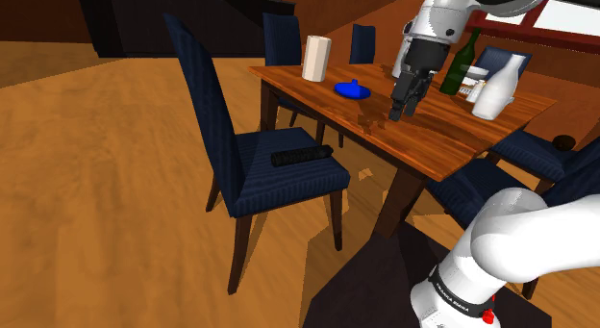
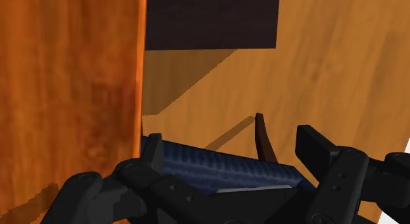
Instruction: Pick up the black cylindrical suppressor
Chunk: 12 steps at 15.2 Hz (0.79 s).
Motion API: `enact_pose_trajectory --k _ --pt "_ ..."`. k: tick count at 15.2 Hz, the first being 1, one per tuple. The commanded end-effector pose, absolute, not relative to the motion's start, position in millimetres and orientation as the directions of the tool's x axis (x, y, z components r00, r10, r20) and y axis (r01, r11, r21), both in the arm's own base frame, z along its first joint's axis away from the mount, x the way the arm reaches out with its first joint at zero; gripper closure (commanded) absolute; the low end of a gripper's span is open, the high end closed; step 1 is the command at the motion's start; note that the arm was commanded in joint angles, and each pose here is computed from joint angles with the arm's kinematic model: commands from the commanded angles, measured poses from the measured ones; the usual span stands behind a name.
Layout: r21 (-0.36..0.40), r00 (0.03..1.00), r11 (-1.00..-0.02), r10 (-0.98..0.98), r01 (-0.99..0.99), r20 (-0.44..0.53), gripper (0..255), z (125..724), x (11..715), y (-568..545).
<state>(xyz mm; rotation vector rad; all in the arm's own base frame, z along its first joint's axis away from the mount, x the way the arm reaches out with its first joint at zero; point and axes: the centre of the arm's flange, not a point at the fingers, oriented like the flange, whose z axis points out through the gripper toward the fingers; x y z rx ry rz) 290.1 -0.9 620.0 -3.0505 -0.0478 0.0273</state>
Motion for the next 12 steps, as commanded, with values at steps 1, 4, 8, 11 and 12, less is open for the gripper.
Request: enact_pose_trajectory --k 1,4,8,11,12 --pt "-0.091 0.999 -0.995 0.032 0.030 -0.016 0 620 290 -1" --pt "-0.079 0.989 -0.986 0.146 0.145 -0.009 0 594 316 -15" --pt "-0.061 0.955 -0.954 0.295 0.295 -0.002 0 561 352 -29" --pt "-0.047 0.915 -0.914 0.403 0.403 0.001 0 536 381 -36" --pt "-0.043 0.899 -0.898 0.438 0.437 0.002 0 527 391 -38"
